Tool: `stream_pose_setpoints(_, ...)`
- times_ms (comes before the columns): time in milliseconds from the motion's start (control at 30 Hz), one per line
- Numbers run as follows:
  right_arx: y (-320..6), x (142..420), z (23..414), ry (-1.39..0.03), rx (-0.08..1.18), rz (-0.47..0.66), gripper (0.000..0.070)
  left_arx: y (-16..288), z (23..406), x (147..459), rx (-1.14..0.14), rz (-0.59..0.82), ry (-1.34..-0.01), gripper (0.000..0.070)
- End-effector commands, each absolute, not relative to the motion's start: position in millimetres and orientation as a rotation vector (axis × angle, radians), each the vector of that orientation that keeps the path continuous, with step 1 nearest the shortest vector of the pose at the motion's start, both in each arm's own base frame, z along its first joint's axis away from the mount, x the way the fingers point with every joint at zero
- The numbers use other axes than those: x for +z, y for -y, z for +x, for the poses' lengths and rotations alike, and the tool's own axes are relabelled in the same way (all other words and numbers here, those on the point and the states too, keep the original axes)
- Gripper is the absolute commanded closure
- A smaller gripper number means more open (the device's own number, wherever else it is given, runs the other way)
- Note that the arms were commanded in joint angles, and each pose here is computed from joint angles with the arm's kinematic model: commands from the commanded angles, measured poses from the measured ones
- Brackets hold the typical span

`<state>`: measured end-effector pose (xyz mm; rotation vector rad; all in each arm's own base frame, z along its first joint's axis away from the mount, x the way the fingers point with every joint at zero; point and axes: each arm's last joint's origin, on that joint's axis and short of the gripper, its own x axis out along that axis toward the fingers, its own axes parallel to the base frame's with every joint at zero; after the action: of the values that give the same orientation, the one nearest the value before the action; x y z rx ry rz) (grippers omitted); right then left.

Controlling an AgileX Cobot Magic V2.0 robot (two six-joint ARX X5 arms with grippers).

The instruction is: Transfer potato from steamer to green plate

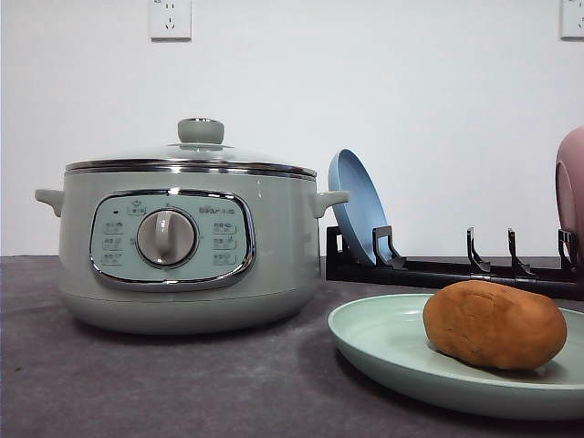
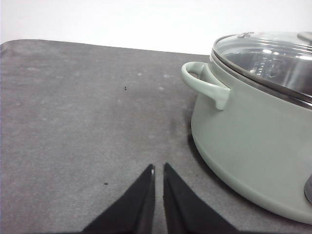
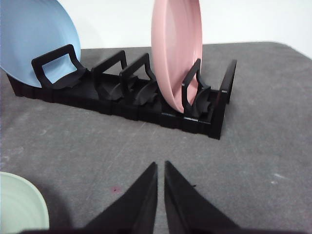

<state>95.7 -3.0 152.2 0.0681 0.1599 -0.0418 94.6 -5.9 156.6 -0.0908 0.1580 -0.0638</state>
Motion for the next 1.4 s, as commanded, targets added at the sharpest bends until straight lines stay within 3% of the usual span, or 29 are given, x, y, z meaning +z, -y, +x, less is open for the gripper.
stream_pose_setpoints(0,1.7,149.8,95.8,-0.171,-0.035,0.039,0.0687,6.2,95.4,149.3,-0.067,-0.079,-0.181,0.0675)
stream_pose_setpoints(1367,-0.6,152.5,96.2,-0.143,-0.009,0.035,0.0687,6.2,95.4,149.3,-0.067,-0.079,-0.181,0.0675)
